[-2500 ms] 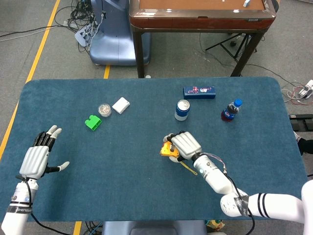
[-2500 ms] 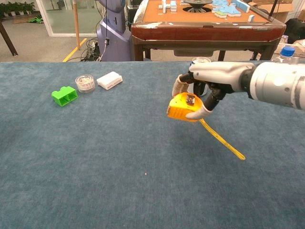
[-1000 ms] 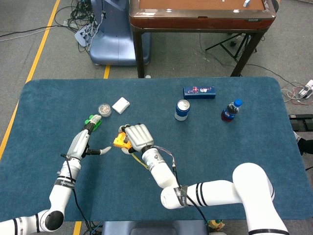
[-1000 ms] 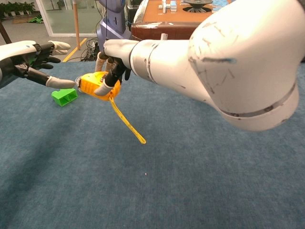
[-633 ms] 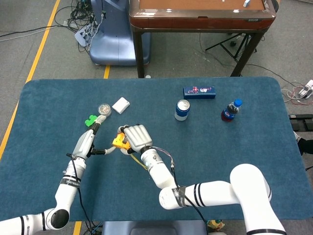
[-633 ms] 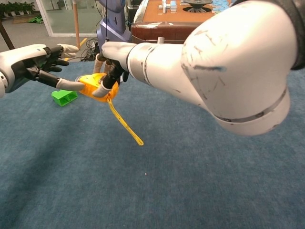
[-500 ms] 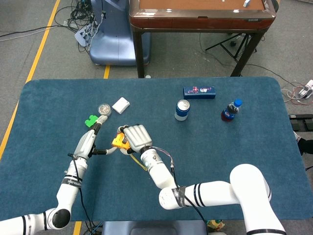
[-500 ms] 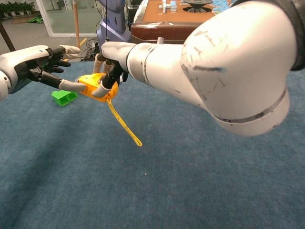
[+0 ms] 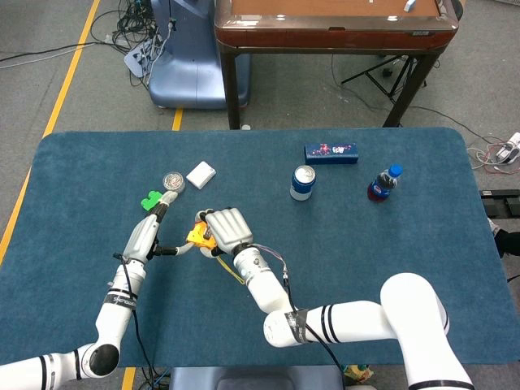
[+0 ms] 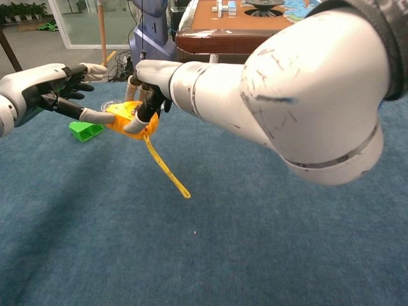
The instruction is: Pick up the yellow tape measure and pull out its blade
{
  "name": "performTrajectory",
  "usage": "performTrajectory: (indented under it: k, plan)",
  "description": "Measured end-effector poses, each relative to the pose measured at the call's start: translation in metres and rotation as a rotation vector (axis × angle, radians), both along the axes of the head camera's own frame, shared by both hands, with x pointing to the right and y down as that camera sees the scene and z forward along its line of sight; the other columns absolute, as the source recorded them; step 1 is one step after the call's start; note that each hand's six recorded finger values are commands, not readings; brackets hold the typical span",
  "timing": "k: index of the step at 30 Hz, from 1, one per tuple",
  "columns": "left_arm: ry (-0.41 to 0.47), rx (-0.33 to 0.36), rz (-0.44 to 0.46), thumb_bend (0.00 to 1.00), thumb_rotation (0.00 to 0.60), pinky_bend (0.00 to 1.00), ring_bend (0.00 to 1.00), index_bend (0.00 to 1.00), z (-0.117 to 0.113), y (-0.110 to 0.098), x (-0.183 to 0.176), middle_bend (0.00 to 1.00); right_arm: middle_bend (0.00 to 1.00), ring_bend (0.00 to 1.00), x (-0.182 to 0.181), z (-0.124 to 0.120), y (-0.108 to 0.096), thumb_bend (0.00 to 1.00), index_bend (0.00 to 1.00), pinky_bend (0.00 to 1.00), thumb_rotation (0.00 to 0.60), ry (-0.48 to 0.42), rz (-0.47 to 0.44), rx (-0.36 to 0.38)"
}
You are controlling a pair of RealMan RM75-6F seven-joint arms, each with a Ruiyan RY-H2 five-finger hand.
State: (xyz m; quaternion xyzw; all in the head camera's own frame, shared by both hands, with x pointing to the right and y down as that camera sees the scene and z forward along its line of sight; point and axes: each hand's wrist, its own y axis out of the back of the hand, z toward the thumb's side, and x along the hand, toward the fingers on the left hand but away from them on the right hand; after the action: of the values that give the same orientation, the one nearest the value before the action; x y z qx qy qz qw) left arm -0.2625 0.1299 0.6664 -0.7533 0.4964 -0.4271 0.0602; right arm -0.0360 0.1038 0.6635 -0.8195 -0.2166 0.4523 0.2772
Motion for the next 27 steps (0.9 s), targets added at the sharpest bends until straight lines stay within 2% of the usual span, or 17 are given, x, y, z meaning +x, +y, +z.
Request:
performTrajectory:
  k: [27]
  plan:
    - [-0.089,0.016,-0.019,0.13,0.6,0.0,0.0,0.0,0.003,-0.005,-0.021,0.0,0.65,0.57,0.011,0.002,0.0,0.74,0.66,0.29,0.6,0.006,-0.01,-0.002]
